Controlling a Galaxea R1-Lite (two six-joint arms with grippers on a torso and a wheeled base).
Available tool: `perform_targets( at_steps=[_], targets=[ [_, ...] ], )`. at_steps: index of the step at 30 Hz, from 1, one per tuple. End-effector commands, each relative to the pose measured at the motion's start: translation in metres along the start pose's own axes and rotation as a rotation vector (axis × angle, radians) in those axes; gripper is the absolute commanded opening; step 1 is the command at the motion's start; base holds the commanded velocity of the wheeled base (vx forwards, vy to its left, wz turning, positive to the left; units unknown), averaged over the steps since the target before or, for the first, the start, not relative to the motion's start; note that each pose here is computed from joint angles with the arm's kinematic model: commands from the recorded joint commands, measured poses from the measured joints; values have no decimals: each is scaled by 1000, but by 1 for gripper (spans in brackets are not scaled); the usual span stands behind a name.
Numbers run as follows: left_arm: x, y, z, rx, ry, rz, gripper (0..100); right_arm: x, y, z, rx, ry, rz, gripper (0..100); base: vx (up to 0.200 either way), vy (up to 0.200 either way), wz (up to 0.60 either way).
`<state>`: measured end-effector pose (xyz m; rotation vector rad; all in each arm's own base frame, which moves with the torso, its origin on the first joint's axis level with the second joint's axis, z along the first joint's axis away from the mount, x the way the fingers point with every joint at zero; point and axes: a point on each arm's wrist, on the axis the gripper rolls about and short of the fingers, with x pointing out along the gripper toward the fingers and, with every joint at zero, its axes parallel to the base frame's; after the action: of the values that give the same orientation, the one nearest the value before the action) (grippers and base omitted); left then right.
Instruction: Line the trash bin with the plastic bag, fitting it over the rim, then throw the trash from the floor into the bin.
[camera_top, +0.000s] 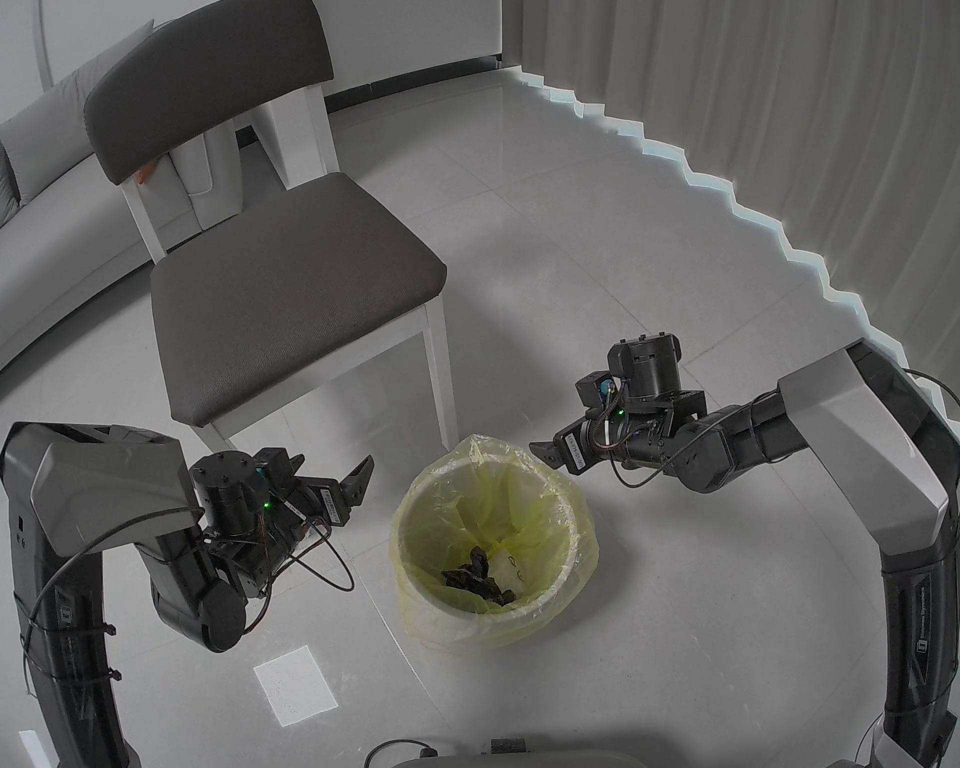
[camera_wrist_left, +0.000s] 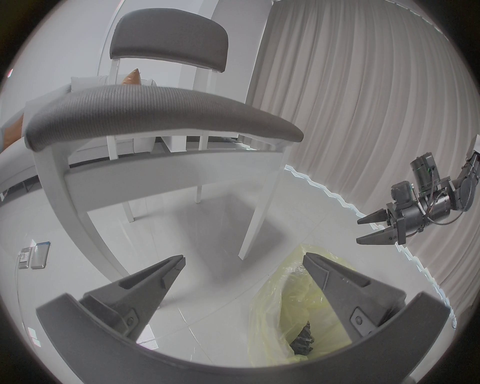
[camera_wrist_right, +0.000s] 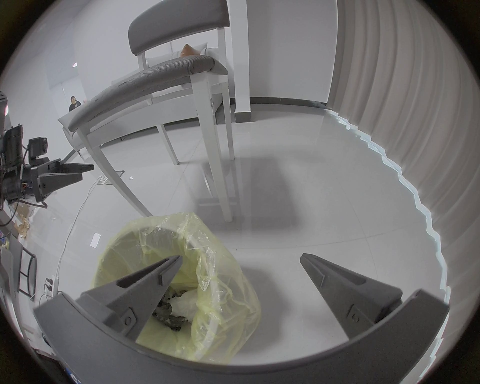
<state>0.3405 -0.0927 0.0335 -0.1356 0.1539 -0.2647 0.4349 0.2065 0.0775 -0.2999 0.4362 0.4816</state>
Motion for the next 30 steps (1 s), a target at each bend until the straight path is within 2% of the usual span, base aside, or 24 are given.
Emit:
perform_targets(
  at_steps=[1,15,30],
  targets=[
    [-10,-1,4,-1,-14,-4,100,15,1,-9,5,5,3,100,0,0,0],
    [-12,-1,6,-1,-17,-3,100,42,-22,-36,24,40,-38,100,0,0,0],
    [-7,-2,6,-1,-25,-7,100,66,-15,-70,20,106,-22,100,0,0,0]
  ],
)
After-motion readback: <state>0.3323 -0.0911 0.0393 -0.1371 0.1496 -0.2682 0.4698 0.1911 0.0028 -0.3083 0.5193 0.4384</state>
